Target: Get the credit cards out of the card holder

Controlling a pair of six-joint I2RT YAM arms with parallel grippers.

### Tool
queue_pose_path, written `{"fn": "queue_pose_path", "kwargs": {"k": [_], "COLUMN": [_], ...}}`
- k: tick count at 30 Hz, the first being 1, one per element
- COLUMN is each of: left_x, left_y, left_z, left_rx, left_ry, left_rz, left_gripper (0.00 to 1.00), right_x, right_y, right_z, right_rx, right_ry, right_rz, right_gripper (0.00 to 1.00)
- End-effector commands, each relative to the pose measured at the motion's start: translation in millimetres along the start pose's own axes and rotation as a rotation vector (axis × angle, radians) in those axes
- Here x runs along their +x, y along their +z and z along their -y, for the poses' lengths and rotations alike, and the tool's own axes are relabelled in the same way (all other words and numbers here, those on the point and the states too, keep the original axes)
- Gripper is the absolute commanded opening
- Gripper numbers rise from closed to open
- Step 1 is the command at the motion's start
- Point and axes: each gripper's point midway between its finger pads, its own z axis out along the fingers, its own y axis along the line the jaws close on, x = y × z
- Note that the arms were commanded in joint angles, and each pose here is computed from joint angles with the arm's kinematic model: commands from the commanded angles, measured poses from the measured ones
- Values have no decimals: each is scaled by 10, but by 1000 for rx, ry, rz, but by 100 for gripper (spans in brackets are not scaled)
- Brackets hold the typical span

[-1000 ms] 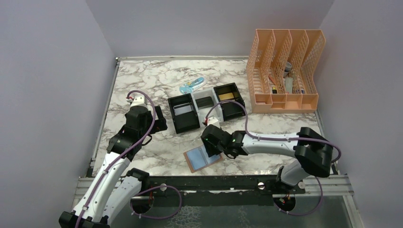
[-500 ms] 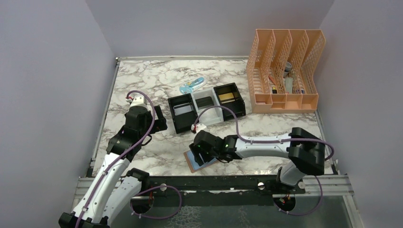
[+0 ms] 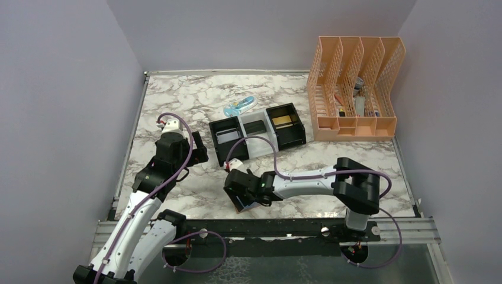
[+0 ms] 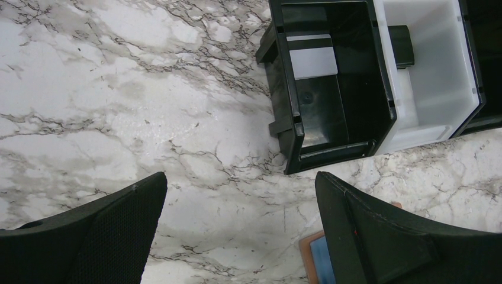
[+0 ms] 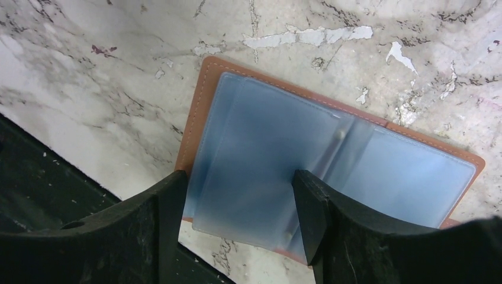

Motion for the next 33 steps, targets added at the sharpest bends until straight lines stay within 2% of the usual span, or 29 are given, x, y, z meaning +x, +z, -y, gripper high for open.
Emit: {"fn": "queue_pose_path", "kwargs": {"k": [1, 6, 10, 12, 15, 19, 22, 26, 30, 33], "left_x": [-15, -7, -4, -4, 1, 3, 6, 5, 36, 6], "left_y": [4, 12, 13, 12, 16, 21, 22, 28, 57, 67], "left_z": [-3, -4, -5, -6, -3, -2, 1, 4, -12, -9], "left_rx": [6, 5, 4, 4, 5, 5, 6, 6, -6, -12], "left_ry": [5, 6, 7, 7, 7, 7, 8, 8, 13, 6], "left_rz": [17, 12, 11, 11, 8, 7, 4, 2, -13, -8], "left_gripper": [99, 99, 99, 99, 99, 99, 99, 99, 99, 99], "right_x": [309, 246, 119, 38, -160, -559, -782, -978, -985, -955], "right_y": [170, 123, 47, 2, -147, -540, -800, -1011, -1237, -1476], "right_z": [267, 173, 114, 53, -50, -34, 263, 980, 1748, 2220], "right_rx": [156, 93, 58, 30, -19, -45, 44, 175, 250, 287], "right_ry": [1, 29, 43, 38, 38, 42, 59, 158, 302, 392], "right_rz": [-81, -38, 11, 31, 79, 245, 366, 447, 524, 633], "right_gripper": [65, 46, 42, 44, 55, 66, 70, 72, 75, 80]}}
